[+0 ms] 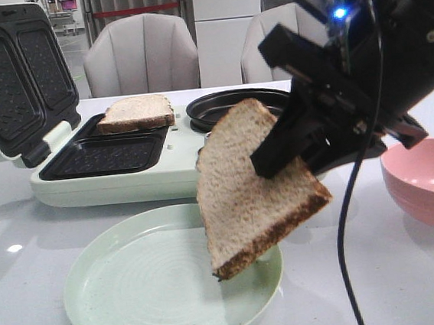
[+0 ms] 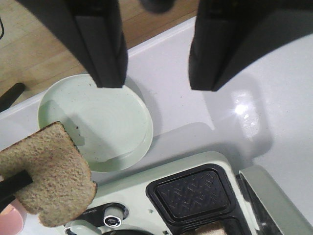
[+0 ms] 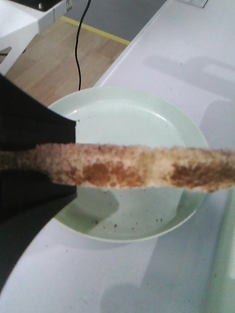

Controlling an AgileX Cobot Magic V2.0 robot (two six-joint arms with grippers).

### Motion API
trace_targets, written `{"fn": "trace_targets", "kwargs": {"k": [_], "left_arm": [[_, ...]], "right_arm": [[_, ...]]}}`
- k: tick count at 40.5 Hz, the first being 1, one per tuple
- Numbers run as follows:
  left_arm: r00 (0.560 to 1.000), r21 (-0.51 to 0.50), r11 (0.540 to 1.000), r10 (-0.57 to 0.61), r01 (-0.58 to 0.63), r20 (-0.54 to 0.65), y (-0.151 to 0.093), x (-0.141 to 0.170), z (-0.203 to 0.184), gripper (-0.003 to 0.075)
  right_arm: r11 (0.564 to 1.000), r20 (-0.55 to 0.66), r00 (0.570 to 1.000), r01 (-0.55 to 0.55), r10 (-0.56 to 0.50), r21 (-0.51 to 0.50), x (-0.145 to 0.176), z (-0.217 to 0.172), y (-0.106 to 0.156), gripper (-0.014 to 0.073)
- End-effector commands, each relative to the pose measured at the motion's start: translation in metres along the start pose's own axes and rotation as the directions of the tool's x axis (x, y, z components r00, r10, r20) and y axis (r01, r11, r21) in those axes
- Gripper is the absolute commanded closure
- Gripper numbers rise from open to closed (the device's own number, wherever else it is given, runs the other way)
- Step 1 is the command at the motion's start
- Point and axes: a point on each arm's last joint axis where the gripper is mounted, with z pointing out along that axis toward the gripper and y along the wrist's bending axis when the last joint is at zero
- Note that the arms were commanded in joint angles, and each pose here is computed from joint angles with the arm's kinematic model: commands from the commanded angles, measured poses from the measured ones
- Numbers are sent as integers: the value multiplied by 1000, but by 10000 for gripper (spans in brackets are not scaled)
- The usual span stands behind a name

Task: Make breakfast with bread and shrimp
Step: 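Grasp the remaining bread slice on the plate with the right gripper, then carry the bread slice over and lay it in the sandwich maker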

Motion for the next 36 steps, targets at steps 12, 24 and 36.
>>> {"fn": "trace_targets", "kwargs": {"k": [12,24,36], "left_arm": [[995,21,1000,7,-9,95,-2,-13,-6,358],[995,21,1000,7,-9,95,-2,-13,-6,358],[995,21,1000,7,-9,95,-2,-13,-6,358]], "right_arm": [[980,231,973,53,-7,-192,-66,-20,64,540],[971,284,958,107,-43,-214,-130,32,81,536],[964,293,953,1,79,-265,-167,94,60,503]]}}
